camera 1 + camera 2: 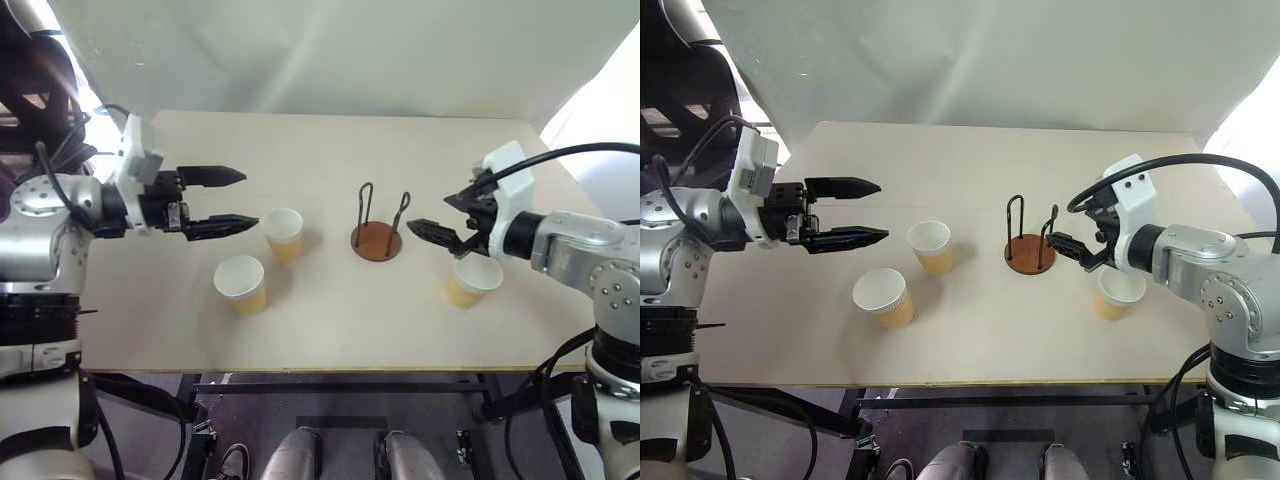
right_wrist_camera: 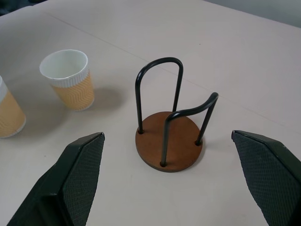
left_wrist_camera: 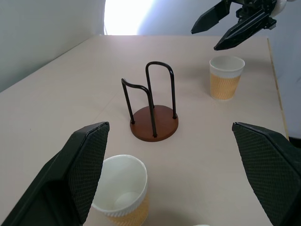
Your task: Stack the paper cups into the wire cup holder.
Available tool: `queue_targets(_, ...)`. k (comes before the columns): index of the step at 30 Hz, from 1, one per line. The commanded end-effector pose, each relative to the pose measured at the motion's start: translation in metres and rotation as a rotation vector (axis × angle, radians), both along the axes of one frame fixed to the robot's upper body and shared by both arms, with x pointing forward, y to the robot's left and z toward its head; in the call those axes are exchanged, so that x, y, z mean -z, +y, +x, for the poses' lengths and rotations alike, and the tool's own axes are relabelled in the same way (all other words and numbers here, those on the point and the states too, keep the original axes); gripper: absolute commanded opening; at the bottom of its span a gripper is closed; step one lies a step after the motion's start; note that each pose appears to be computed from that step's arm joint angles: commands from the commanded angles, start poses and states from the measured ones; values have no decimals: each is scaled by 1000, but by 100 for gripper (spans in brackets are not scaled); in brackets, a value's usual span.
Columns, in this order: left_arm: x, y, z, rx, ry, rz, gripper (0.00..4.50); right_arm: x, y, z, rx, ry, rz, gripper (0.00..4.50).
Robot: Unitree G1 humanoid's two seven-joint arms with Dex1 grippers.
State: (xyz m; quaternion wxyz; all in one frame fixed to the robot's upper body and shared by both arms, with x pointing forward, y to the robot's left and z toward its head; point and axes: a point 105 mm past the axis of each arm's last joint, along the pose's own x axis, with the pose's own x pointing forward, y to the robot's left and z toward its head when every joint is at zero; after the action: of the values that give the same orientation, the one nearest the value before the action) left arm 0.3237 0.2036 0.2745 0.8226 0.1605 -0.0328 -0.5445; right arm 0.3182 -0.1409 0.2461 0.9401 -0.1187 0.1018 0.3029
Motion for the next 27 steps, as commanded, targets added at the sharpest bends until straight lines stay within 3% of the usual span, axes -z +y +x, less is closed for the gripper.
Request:
queue_targets(1, -13, -2, -1, 7, -52, 9, 450, -16, -4, -5, 2, -74, 13, 447)
queue_targets(13, -15, -5, -5, 29, -64, 5, 450, -10, 4, -5, -38, -43, 21, 447)
queue_targets(21, -3, -10, -3, 42, -23, 14, 450, 21, 18, 12, -12, 13, 41, 447)
queue_targets(27, -7, -13, 0, 52, -35, 18, 450, 36, 27, 31, 13, 27, 55, 447)
